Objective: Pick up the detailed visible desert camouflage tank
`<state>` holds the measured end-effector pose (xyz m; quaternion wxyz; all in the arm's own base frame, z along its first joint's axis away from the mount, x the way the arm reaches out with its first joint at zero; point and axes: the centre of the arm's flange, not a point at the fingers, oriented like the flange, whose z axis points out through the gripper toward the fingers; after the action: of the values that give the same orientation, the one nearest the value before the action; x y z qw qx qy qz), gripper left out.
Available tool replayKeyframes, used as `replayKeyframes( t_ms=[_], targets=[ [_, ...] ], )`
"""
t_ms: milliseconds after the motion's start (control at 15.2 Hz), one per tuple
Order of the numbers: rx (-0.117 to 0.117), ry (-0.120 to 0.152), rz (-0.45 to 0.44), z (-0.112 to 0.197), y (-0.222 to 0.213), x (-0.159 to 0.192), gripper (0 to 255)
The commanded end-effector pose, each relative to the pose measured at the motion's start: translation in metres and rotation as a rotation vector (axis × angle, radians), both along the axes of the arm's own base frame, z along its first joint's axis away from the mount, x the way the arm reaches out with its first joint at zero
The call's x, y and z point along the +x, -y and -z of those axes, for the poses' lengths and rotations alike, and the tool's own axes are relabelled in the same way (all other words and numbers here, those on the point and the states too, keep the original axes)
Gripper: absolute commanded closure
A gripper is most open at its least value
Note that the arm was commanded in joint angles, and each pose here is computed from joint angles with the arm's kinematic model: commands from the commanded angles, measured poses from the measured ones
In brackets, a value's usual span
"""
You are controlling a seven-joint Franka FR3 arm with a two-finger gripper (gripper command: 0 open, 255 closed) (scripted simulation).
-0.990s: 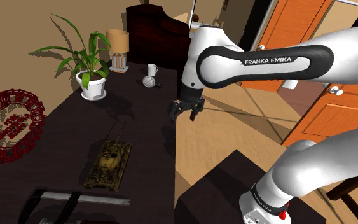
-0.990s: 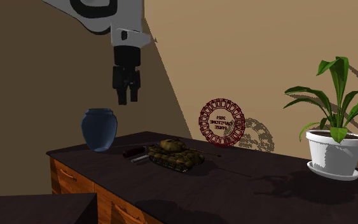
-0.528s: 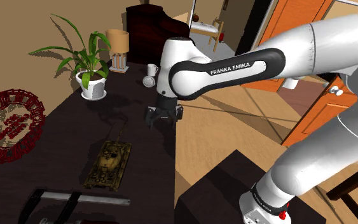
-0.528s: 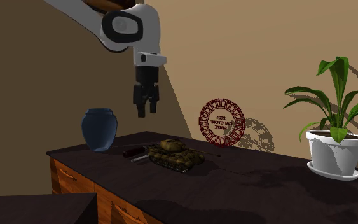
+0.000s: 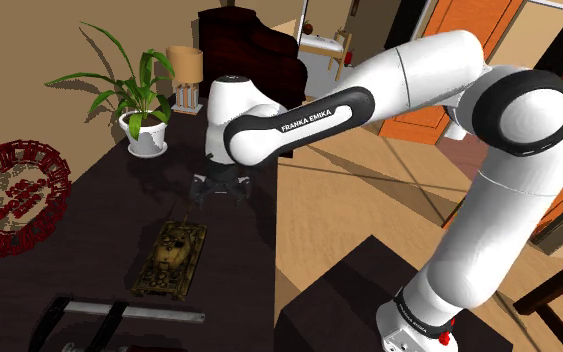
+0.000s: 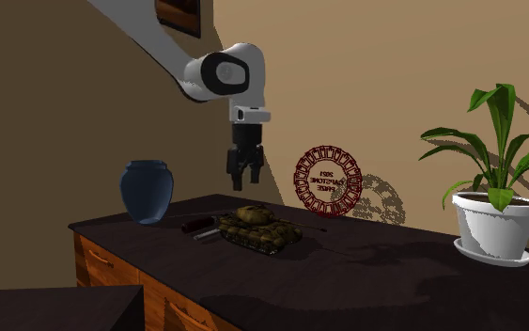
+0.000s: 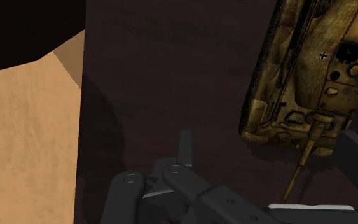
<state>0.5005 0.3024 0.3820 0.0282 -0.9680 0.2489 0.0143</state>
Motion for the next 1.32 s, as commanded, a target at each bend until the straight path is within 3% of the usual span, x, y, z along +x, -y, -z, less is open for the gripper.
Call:
replayKeyframes(
  t_ms=[0,528,1188,1254],
  targets=[
    [-0.002,-0.002,0.049,0.016,-0.016,0.019,0],
    [-0.010,-0.014,0.224,0.069,-0.061,0.097,0],
    [-0.010,-0.014,0.224,0.109,-0.061,0.097,0],
    [-0.010,-0.014,0.224,0.109,-0.061,0.097,255]
  ],
)
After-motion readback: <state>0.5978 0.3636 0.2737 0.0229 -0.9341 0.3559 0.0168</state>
